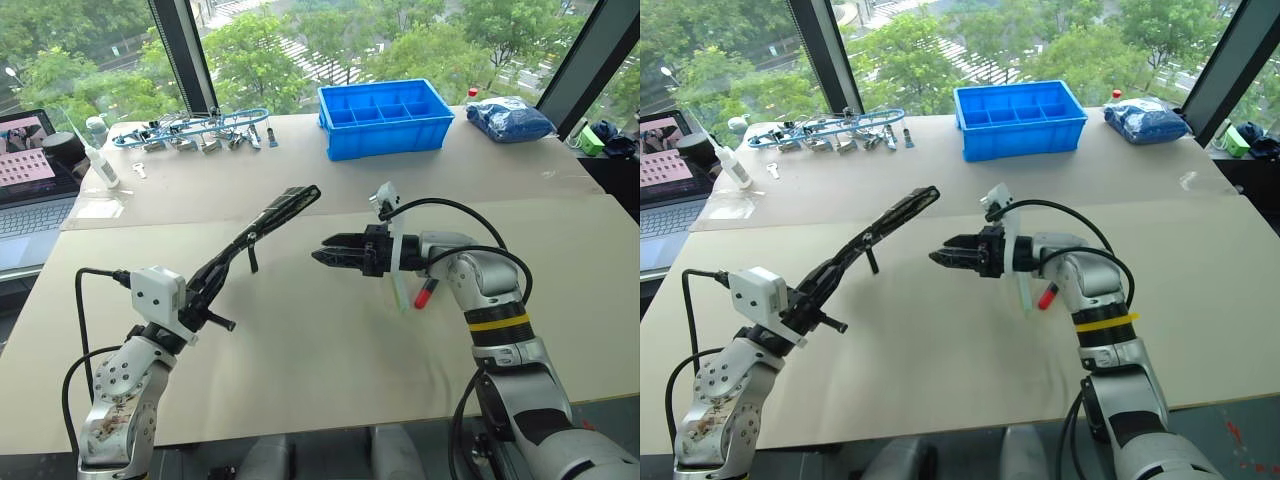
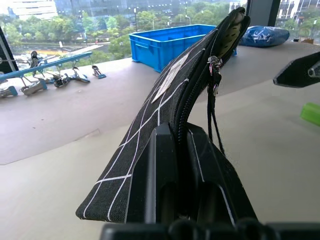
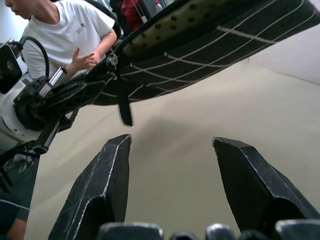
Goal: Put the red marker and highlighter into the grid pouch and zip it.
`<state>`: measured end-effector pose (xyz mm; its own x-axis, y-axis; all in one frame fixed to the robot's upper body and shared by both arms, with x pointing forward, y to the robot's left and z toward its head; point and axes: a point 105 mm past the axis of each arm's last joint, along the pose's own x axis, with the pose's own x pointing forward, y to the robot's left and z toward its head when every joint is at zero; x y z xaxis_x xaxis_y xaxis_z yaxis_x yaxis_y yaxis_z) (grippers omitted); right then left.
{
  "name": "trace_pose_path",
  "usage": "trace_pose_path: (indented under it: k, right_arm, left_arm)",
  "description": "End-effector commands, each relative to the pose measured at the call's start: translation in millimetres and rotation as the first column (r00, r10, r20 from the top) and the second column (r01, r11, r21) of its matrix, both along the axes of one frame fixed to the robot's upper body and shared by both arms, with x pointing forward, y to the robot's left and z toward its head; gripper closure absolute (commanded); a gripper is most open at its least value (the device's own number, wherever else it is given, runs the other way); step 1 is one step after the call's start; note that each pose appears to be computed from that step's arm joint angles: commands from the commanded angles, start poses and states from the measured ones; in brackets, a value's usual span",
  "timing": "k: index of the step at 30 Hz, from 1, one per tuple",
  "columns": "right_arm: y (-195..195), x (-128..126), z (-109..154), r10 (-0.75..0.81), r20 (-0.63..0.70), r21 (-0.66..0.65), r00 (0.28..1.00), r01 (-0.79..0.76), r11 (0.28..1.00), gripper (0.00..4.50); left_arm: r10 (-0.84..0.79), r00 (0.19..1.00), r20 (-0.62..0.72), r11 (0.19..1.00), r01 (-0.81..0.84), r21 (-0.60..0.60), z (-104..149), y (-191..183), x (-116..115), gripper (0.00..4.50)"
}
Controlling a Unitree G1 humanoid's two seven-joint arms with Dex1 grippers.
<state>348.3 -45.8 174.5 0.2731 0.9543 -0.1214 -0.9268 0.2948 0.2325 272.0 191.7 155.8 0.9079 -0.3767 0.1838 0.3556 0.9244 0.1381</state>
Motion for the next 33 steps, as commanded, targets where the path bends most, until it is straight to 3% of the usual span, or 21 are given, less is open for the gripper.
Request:
trace_pose_path:
  k: [1,8,15,20,29,33]
  right_arm:
    - [-2,4,18,0.006,0.073,0.030,0.997,-0.008,1.000,1.59]
    - [-32,18,32,-0.125,0.134,0.034,0.983,0.122,0.992,1.59]
    - [-77,18,25,-0.280,0.158,-0.022,0.947,0.287,0.958,1.59]
    - [-114,22,23,-0.458,0.171,-0.060,0.872,0.473,0.879,1.59]
    - [-168,-3,6,-0.610,0.199,-0.233,0.767,0.642,0.731,1.59]
    - [-190,-5,-5,-0.718,0.207,-0.292,0.664,0.743,0.603,1.59]
  left_arm:
    - [-0.006,0.997,0.073,1.000,0.005,0.008,21,0,-5,4.50]
    - [-0.040,0.996,0.084,0.999,0.041,-0.015,26,1,-1,4.50]
    - [-0.153,0.987,0.039,0.988,0.153,0.005,19,-6,9,4.50]
    - [-0.227,0.974,-0.027,0.971,0.228,0.065,9,-9,16,4.50]
    - [-0.268,0.954,-0.132,0.943,0.288,0.168,1,7,25,4.50]
    - [-0.289,0.949,-0.129,0.938,0.308,0.159,4,4,31,4.50]
